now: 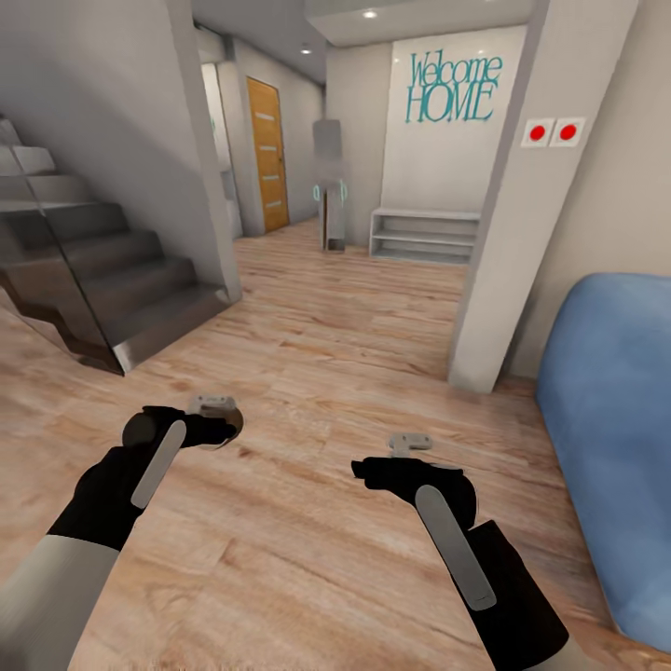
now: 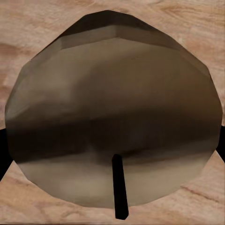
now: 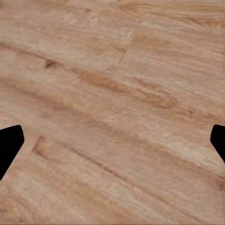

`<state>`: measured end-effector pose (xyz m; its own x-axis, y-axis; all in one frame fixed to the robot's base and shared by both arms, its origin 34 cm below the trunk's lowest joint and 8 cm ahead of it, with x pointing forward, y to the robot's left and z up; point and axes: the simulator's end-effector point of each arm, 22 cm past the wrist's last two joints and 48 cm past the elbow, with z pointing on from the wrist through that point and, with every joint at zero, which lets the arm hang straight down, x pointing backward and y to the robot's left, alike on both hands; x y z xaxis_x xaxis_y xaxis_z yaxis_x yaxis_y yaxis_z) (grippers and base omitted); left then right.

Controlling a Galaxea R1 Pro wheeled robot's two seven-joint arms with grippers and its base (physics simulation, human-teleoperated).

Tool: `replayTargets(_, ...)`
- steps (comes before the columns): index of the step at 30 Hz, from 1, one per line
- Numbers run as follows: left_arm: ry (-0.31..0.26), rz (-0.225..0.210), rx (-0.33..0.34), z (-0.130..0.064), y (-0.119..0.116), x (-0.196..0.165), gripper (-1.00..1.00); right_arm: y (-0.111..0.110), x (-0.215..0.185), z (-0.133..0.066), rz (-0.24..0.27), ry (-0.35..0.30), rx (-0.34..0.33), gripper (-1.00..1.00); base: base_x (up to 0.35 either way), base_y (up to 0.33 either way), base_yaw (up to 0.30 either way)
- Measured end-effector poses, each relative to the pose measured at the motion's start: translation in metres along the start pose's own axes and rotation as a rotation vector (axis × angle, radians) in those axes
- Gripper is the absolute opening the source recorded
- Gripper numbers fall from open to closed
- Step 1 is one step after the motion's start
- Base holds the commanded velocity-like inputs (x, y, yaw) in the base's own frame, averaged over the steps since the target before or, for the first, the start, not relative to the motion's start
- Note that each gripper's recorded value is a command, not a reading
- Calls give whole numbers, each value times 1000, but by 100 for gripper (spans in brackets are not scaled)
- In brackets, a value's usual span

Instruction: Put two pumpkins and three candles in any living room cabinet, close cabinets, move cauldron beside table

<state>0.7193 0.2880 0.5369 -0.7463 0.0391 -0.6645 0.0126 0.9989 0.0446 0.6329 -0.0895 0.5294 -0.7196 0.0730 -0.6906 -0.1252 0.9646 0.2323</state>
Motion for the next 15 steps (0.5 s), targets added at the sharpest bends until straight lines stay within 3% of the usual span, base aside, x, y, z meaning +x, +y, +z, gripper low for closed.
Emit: replayTargets(15, 7, 1, 0, 3, 0, 3, -100, -1, 2, 2, 2, 5, 1, 100, 0, 0, 280)
